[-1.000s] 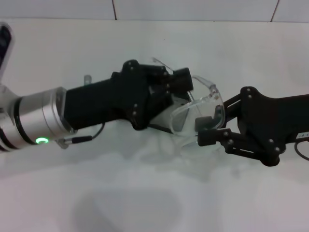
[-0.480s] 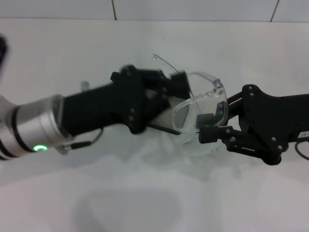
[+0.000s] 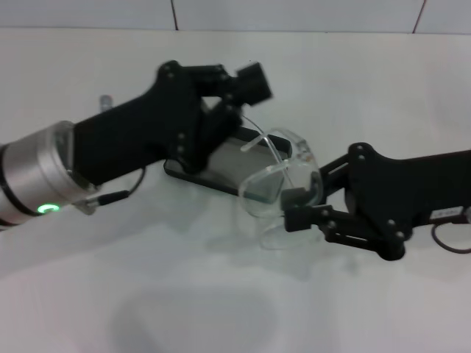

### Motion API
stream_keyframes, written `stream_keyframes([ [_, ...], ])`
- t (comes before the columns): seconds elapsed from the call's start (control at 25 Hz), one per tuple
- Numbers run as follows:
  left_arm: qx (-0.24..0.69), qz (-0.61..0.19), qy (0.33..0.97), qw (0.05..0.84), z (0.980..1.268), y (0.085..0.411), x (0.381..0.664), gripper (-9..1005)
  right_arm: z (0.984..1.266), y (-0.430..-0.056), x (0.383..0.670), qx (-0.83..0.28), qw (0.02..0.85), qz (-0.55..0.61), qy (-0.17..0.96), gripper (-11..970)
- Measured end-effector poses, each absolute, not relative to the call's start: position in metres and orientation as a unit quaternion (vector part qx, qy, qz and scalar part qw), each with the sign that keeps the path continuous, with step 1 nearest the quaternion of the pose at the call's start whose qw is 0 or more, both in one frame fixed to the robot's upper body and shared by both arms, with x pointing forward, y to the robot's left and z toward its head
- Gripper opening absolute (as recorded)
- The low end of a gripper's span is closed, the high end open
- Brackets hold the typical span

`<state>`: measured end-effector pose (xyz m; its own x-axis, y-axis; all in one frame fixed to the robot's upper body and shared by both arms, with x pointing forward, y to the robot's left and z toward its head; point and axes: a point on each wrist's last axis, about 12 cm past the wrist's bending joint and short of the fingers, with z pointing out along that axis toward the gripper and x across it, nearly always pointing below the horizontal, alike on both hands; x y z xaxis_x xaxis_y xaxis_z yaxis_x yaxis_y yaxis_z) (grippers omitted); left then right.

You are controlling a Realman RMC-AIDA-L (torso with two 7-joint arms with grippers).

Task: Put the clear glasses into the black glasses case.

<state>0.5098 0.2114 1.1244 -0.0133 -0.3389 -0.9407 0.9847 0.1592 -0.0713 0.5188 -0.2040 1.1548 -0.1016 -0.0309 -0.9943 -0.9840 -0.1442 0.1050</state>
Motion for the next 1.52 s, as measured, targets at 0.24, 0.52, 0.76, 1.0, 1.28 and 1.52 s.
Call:
stream_keyframes([
  [0.24, 0.387, -0.559, 0.445, 0.583, 1.124, 0.194, 0.507, 68, 1.154, -0.196, 0.525, -0.509, 0.424, 0.562, 0.495, 114],
  [0.52, 0.384, -0.56, 0.451, 0.579, 1.121, 0.194, 0.506, 68, 1.157, -0.195, 0.527, -0.506, 0.43, 0.565, 0.491, 114],
  [0.76, 0.382, -0.561, 0.453, 0.579, 1.12, 0.195, 0.505, 69, 1.16, -0.195, 0.529, -0.503, 0.437, 0.566, 0.486, 113],
  [1.0, 0.375, -0.559, 0.451, 0.586, 1.121, 0.197, 0.505, 69, 1.16, -0.196, 0.529, -0.499, 0.44, 0.567, 0.486, 113],
  [1.28, 0.351, -0.554, 0.45, 0.606, 1.122, 0.204, 0.506, 69, 1.158, -0.197, 0.528, -0.496, 0.441, 0.567, 0.488, 114],
  [1.52, 0.312, -0.526, 0.457, 0.646, 1.124, 0.226, 0.509, 69, 1.158, -0.202, 0.524, -0.485, 0.451, 0.573, 0.482, 112],
])
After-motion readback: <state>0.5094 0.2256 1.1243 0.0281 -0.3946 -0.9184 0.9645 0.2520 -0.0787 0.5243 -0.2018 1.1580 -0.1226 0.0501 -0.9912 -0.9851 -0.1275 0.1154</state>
